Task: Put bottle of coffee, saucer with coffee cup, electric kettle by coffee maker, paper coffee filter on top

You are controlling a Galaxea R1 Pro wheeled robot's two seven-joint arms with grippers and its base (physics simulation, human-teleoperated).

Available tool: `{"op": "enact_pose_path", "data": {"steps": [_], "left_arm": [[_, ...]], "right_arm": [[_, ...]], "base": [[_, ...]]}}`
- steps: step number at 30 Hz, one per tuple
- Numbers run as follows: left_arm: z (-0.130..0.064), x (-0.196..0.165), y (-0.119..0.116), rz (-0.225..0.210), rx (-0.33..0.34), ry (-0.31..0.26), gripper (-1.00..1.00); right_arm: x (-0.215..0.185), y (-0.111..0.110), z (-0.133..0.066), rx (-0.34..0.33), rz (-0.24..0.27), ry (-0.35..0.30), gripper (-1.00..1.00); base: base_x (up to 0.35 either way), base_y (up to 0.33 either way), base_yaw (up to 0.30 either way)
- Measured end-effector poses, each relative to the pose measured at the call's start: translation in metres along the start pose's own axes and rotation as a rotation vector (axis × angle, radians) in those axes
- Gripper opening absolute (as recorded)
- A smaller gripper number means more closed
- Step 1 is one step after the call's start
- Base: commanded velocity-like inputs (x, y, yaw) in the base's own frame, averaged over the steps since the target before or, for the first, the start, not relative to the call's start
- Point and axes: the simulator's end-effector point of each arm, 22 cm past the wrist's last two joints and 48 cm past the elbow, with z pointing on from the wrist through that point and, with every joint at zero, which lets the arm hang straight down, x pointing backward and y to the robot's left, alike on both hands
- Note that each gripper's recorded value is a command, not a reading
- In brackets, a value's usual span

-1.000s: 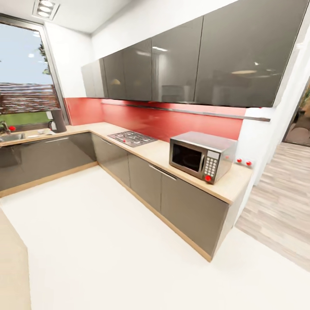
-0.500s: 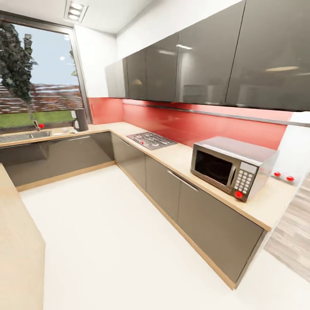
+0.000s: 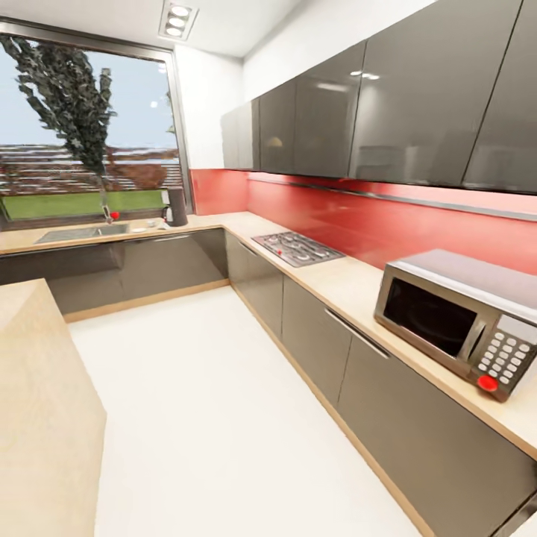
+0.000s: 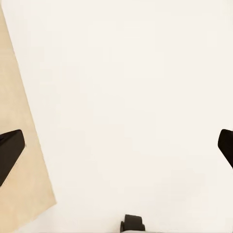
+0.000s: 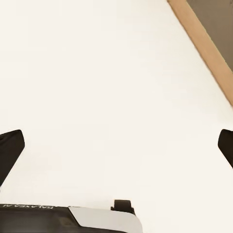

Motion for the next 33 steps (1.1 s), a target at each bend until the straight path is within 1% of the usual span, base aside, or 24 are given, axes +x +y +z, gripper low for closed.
{"op": "enact_pose_path", "data": {"steps": [15, 19, 23, 33], "left_arm": [[0.0, -0.0002, 0.0, 0.0, 0.0, -0.001, 1.0], [0.0, -0.0002, 0.0, 0.0, 0.0, -0.001, 1.0], [0.0, -0.0002, -0.0001, 0.0, 0.0, -0.001, 1.0], [0.0001, -0.0003, 0.0007, 0.0, -0.001, -0.001, 1.0]], "right_arm": [[0.0, -0.0003, 0.0, 0.0, 0.0, 0.0, 1.0], [-0.0001, 0.0, 0.0, 0.0, 0.0, 0.0, 1.0], [0.0, -0.0003, 0.0, 0.001, 0.001, 0.0, 1.0], [0.0002, -0.0003, -0.0001, -0.001, -0.004, -0.001, 1.0]], "base": [[0.338, 0.0, 0.278], [0.333, -0.089, 0.262], [0.322, -0.156, 0.084], [0.319, -0.158, 0.007]]}}
